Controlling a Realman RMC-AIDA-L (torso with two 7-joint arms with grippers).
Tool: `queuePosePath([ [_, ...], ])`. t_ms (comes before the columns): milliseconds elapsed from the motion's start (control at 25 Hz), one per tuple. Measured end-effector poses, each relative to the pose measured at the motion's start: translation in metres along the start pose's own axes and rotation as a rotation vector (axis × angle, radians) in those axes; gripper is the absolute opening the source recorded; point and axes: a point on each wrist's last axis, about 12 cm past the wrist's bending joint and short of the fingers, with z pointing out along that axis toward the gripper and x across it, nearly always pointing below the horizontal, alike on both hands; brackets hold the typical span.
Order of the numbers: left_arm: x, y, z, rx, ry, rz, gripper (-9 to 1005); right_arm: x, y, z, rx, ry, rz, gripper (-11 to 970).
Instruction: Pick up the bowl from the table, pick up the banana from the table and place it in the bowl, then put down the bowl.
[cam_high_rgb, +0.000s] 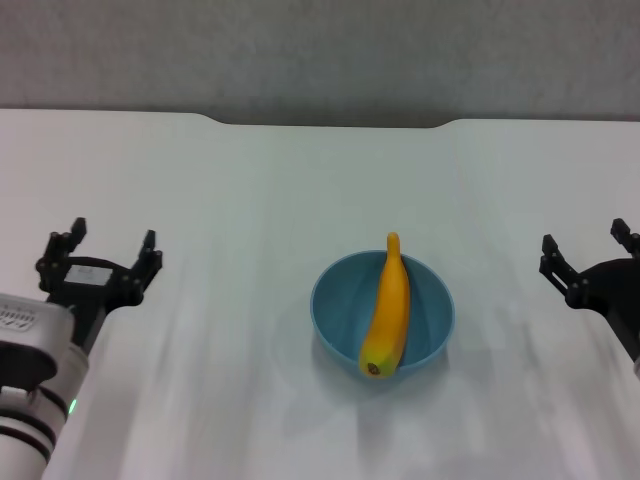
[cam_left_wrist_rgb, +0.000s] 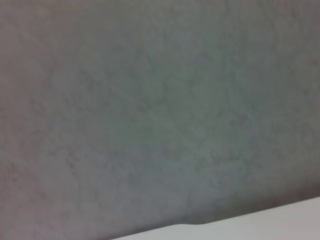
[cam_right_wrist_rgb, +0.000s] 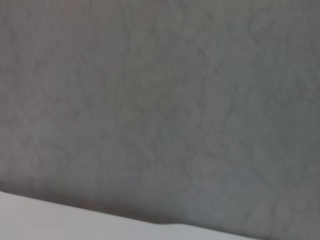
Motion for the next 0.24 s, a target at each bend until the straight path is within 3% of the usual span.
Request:
queuePosePath([
  [240, 0.017, 0.011, -0.007, 0.020, -0.075, -0.026, 834, 0.005, 0.001, -0.006, -0.052, -0.012, 0.024, 899],
])
